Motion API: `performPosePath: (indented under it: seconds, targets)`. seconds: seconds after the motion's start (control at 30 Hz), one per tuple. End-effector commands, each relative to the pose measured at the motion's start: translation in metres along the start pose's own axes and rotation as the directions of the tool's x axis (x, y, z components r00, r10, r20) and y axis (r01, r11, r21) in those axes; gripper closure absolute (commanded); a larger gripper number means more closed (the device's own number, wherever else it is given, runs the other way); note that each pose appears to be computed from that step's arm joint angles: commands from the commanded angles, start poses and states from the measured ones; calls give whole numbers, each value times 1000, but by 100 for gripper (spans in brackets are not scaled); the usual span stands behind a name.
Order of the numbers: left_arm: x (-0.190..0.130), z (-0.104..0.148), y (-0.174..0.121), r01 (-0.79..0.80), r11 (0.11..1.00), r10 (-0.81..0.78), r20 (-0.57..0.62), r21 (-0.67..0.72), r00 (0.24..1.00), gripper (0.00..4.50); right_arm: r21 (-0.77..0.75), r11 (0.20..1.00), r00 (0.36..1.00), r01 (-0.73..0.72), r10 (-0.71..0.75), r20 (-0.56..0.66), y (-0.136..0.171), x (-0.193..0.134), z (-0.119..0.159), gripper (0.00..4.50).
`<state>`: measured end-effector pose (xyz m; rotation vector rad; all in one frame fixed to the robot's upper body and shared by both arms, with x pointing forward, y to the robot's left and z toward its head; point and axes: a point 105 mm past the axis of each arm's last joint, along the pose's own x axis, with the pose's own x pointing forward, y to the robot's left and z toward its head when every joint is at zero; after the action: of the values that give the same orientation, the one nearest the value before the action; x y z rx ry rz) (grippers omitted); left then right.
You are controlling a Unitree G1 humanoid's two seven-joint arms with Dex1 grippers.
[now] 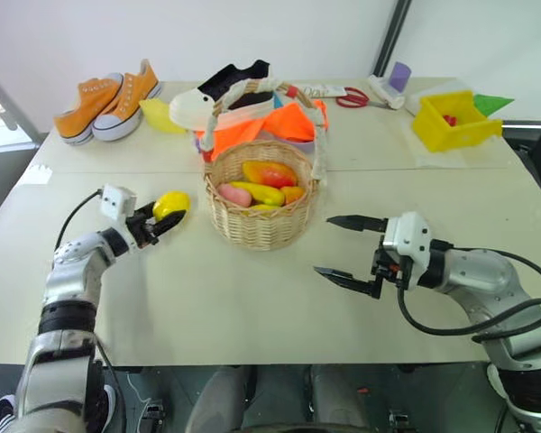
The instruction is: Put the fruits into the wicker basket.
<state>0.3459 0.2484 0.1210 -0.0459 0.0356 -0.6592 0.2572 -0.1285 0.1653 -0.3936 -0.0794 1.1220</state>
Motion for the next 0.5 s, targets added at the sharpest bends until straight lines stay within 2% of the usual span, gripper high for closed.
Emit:
performPosePath:
  seconds: [0.03, 0.13, 0.2, 0.27, 0.37, 0.5]
  targets:
    - [-23, 60, -35, 143, 989, -148, 142, 46, 979, 214, -31, 998, 997, 59, -57, 45, -8, -10, 10, 0]
    - [-24, 81, -72, 232, 971, -237, 149, 52, 960, 214, -28, 983, 980, 181, -178, 94, -28, -13, 13, 0]
    - [-9, 93, -88, 247, 968, -253, 175, 52, 952, 214, 18, 962, 954, 274, -274, 119, -45, -13, 10, 0]
    - [13, 102, -104, 248, 965, -262, 211, 89, 942, 214, 7, 955, 947, 298, -296, 127, -51, -9, 9, 0]
    - [47, 105, -119, 227, 966, -251, 228, 127, 941, 214, -14, 958, 950, 286, -282, 134, -50, -3, 11, 0]
    - [75, 107, -115, 162, 981, -186, 261, 109, 947, 214, -16, 958, 948, 286, -281, 151, -52, 4, 17, 0]
